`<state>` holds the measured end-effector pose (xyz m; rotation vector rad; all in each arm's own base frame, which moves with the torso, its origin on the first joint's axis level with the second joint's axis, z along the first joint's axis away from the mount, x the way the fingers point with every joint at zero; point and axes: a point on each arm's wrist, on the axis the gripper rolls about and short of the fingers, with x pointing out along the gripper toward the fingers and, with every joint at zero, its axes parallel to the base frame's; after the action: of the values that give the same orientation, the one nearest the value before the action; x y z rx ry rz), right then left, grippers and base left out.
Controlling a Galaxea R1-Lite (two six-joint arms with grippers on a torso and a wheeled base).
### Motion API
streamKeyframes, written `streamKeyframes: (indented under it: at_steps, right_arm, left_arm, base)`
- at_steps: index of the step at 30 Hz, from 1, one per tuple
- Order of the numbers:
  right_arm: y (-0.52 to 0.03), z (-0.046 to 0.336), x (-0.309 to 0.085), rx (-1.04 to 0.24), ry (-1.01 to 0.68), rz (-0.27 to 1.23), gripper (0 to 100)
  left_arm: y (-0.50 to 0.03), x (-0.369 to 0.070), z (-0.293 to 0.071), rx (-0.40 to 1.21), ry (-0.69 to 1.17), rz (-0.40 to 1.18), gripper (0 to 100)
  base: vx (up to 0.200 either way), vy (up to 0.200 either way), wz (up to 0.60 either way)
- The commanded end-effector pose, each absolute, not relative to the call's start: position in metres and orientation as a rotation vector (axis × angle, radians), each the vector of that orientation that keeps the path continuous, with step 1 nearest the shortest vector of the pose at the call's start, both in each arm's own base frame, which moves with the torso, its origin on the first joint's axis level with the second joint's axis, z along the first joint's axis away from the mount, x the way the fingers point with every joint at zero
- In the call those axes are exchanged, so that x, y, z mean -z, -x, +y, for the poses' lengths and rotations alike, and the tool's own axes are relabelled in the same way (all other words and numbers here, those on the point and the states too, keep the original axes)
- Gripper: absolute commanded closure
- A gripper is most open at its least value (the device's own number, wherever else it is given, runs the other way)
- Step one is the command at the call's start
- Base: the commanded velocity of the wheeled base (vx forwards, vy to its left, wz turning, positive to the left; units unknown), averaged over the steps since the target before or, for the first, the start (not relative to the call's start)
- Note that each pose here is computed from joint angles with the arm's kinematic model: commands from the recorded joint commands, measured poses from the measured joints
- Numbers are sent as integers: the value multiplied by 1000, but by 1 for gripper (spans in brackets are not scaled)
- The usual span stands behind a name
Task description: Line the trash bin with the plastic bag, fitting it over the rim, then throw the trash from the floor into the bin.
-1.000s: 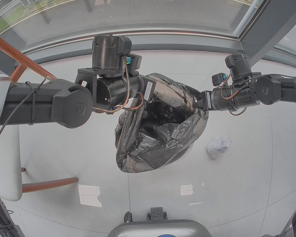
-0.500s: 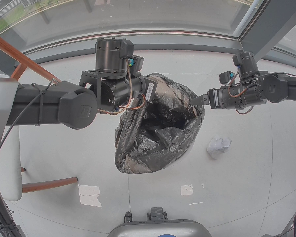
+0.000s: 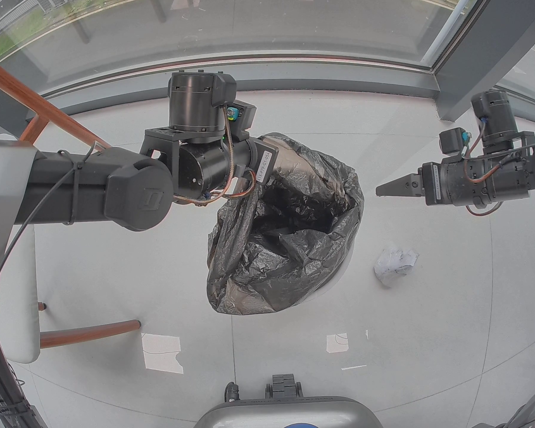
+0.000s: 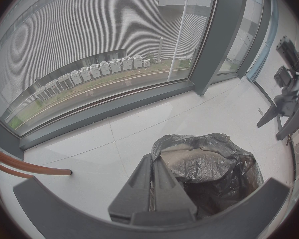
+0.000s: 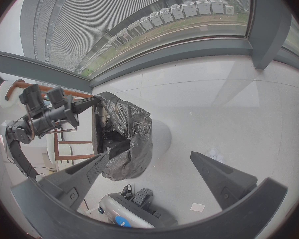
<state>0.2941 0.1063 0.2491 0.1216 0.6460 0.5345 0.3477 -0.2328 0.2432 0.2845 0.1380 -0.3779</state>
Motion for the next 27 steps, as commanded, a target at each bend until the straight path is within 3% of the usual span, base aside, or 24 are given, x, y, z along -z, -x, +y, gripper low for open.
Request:
streamKeyframes:
  at_steps: [1,9,10,19,27]
  right_arm:
    - [-269,95,-264,-532,-127,598,0]
    - [-246,88,-258,-530,-123,618,0]
    - [-246,88,-258,-530,-123,618,0]
    - [-229,82,-257,-528,-125,615,0]
    - [-229,82,-255,-527,-127,610,0]
  left_arm:
    - [-352,-237,-234,374,-291,149,100]
    - [-361,-234,-234,353,-268,102,100]
    - [-361,-234,-234,353,-268,102,0]
    - [-373,-234,-208,297,-341,67,0]
    - [-359,-225,-202,395,-361,109,0]
  base:
    - [0,0,0]
    - [0,0,0]
    - [0,0,0]
    - [0,0,0]
    - [0,0,0]
